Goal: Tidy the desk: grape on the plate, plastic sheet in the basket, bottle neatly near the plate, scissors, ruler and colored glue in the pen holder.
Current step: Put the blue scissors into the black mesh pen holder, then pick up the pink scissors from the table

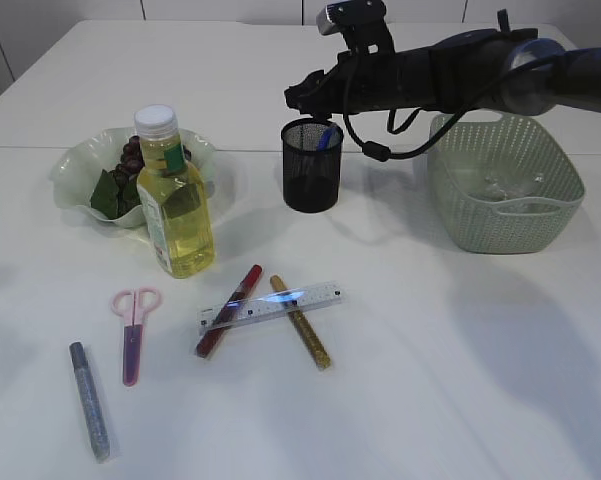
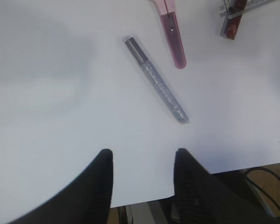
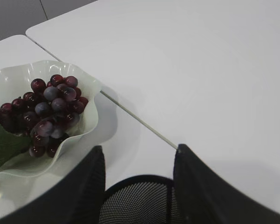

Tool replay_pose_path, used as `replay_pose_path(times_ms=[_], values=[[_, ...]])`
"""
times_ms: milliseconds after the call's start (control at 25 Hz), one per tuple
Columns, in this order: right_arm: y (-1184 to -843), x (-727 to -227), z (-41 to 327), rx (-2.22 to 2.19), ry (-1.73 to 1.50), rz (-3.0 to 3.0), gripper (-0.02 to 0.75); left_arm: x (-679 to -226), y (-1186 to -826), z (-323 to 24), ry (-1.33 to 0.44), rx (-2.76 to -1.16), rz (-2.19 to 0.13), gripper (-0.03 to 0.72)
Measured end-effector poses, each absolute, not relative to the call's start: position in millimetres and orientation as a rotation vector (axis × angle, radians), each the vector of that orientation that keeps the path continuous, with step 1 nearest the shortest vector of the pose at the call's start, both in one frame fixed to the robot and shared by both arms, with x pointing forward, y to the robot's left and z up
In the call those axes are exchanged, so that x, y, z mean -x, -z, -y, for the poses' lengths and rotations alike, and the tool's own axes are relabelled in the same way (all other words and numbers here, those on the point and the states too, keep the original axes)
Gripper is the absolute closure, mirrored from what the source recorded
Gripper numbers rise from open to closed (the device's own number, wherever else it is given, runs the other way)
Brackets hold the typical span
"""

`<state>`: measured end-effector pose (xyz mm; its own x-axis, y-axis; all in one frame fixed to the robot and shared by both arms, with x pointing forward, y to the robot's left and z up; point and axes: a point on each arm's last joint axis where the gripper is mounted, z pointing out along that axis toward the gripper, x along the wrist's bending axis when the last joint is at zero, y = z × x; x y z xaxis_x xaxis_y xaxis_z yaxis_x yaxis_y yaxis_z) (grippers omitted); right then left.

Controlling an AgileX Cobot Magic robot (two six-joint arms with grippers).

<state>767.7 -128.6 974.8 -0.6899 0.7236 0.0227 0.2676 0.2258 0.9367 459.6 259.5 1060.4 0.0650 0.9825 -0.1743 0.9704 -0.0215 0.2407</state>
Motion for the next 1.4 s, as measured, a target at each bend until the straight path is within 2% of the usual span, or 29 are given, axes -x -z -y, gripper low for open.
replay_pose_path(times_ms=[160,280,480,720,880,1000,1200,1400], values=[[-975.9,-767.5,128.7,-0.936,-1.474,-2.081,0.338,-459.6,-1060.4,-259.2,-0.055,-2.051,-1.965,0.371],[-988.8,-764.2,130.3,-1.007,-1.478,-2.08,0.335,-459.6,-1060.4,-259.2,-0.055,-2.051,-1.965,0.371],[-1031.9,-737.6,137.4,-1.221,-1.354,-2.232,0.335,-459.6,-1060.4,-259.1,-0.054,-2.05,-1.964,0.371],[-1082.2,-683.7,152.5,-1.518,-0.888,-2.391,0.371,-458.9,-1060.7,-256.9,-0.02,-2.033,-1.965,0.371],[-1119.6,-648.0,147.8,-1.54,-0.785,-2.427,0.375,-457.9,-1061.1,-254.0,0.027,-2.009,-1.965,0.371],[-1135.5,-630.8,143.4,-1.498,-0.714,-2.427,0.375,-457.5,-1061.0,-252.2,0.025,-2.015,-1.964,0.371],[-1129.6,-610.1,145.3,-1.548,-0.63,-2.443,0.377,-455.4,-1060.5,-239.4,-0.016,-2.011,-2.0,0.371],[-1109.4,-585.7,157.7,-1.585,-0.478,-2.488,0.377,-457.2,-1061.5,-222.8,-0.089,-1.915,-2.04,0.371]])
